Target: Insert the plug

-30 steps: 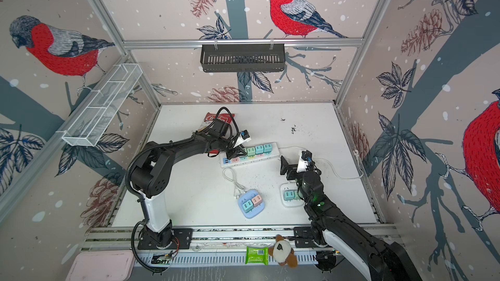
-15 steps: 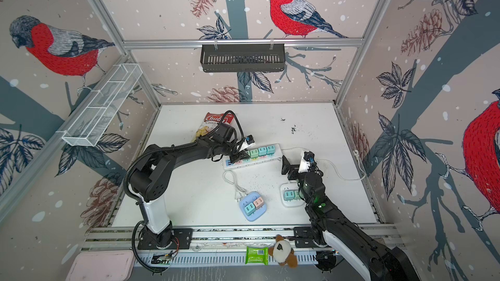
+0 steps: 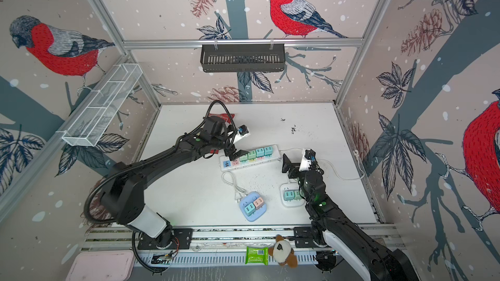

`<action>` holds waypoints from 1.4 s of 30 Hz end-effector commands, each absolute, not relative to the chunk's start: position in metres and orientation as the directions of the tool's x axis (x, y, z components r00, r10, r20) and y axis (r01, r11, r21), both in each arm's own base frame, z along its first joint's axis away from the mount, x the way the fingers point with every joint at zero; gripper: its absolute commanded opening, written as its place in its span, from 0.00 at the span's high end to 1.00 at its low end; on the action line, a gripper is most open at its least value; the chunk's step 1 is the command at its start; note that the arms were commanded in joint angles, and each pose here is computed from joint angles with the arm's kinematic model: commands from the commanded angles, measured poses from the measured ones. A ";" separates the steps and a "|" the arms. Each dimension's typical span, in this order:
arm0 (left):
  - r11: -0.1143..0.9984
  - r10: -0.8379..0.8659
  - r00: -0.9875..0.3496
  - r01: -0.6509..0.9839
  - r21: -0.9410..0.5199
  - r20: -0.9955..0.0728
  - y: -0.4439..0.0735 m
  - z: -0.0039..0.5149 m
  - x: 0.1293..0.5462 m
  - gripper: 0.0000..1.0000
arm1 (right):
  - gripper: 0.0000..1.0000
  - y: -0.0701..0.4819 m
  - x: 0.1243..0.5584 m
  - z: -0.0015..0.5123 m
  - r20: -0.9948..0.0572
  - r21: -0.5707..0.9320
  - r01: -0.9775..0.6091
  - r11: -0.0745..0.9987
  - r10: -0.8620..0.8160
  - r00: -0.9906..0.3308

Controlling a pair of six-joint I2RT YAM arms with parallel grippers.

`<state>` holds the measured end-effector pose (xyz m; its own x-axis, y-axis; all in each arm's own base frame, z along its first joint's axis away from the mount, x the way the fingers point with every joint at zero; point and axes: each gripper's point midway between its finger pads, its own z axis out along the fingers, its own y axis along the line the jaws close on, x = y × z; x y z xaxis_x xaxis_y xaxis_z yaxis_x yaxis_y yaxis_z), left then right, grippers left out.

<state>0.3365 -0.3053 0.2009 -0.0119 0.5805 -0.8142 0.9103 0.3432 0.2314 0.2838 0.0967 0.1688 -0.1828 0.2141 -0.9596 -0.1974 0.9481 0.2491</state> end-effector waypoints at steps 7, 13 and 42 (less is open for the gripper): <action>0.935 0.173 -0.065 0.324 0.143 -0.983 -0.149 0.270 0.352 0.01 | 0.00 0.104 0.301 0.240 -0.943 0.306 -0.191 0.933 0.270 -0.192; 0.971 0.097 0.035 -0.224 0.086 -0.995 -0.020 0.236 0.304 0.02 | 0.00 0.097 0.300 0.278 -0.935 0.353 -0.189 0.916 0.340 -0.096; 0.983 -0.057 -0.027 -0.178 -0.051 -0.998 0.014 0.159 0.331 0.03 | 0.01 -0.023 0.343 0.154 -0.994 0.069 0.163 0.984 0.081 -0.068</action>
<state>0.3262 0.0203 0.1414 -0.0990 -0.0257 -0.9948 -0.2212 0.9752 -0.0031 0.3353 -0.0331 0.1199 -0.2064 0.1393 -0.9685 0.2285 0.9693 0.0908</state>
